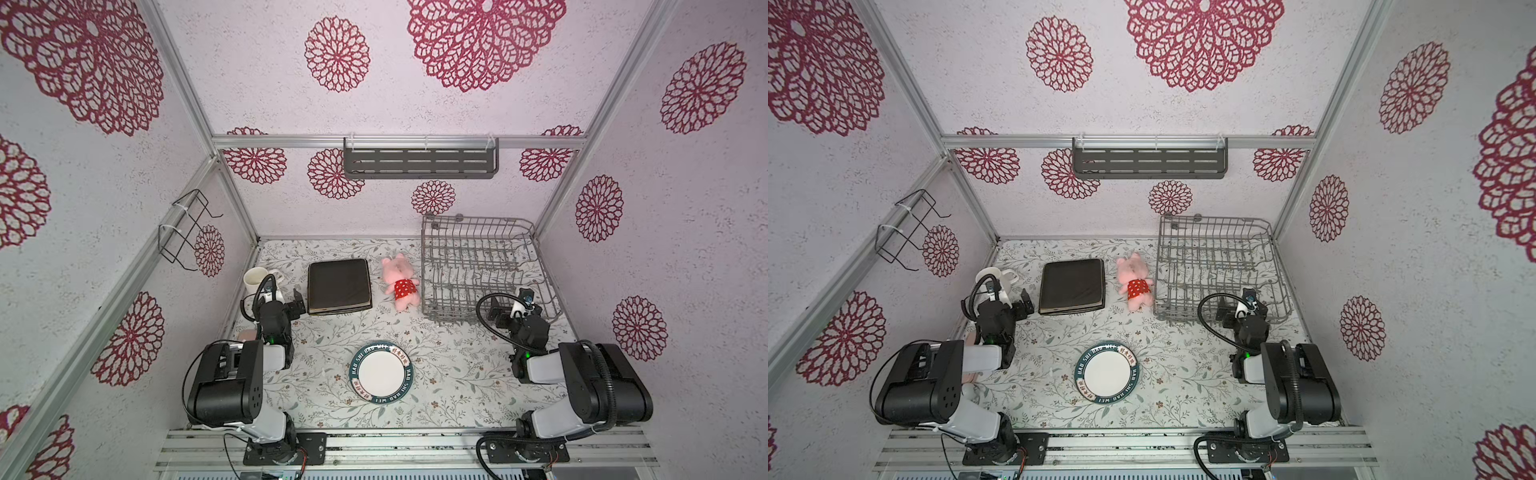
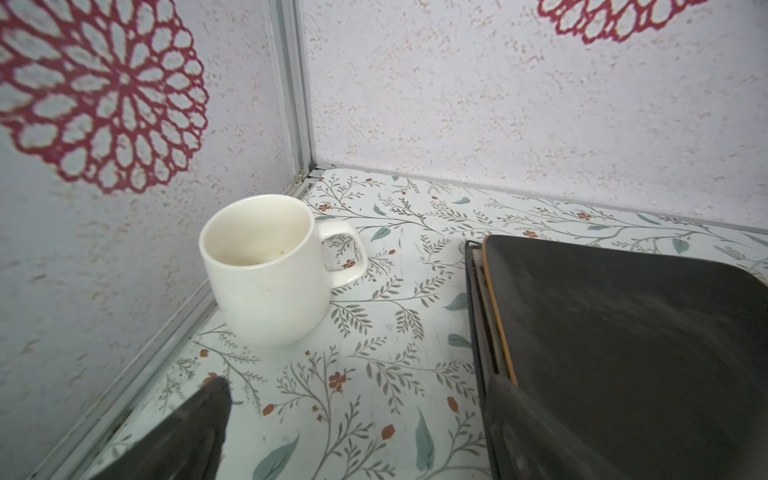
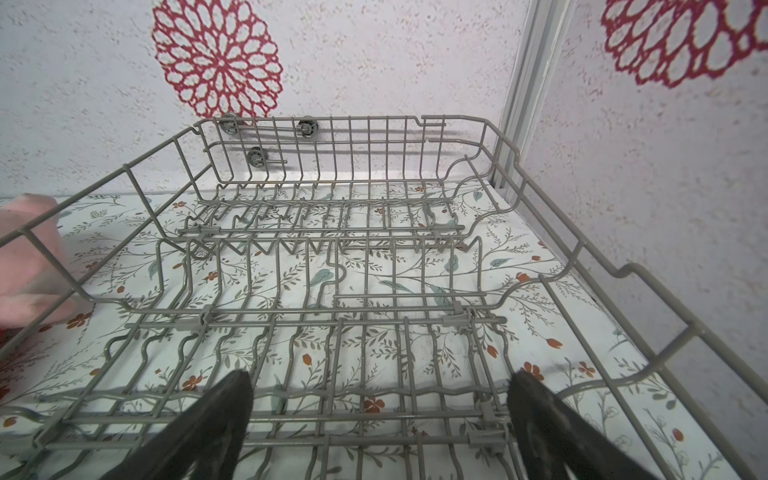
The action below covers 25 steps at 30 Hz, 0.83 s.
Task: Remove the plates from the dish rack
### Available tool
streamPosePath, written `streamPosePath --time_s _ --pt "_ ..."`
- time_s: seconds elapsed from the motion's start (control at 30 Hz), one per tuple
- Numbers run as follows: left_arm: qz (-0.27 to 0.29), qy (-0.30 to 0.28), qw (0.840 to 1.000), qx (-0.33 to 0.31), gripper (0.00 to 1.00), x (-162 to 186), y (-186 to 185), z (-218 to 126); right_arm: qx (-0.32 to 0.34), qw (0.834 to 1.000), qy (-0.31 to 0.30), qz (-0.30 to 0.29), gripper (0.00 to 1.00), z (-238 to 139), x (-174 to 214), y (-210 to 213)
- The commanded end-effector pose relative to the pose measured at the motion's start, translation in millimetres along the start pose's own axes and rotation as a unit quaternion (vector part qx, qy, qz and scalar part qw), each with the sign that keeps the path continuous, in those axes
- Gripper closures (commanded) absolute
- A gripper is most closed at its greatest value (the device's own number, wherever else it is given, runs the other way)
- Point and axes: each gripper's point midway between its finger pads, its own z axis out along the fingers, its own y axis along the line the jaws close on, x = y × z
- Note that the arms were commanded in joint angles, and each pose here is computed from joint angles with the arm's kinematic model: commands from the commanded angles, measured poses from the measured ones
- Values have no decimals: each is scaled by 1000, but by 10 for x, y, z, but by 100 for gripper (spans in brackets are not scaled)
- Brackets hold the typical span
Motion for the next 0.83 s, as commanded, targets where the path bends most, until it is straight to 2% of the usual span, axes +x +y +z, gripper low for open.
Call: streamPosePath --time_s 0.0,0.8 --pt "-7 -4 1000 7 3 -59 23 41 4 1000 19 -11 1 11 105 -5" --pt "-6 -6 1000 5 3 -66 30 30 -4 1000 24 -7 1 30 114 -4"
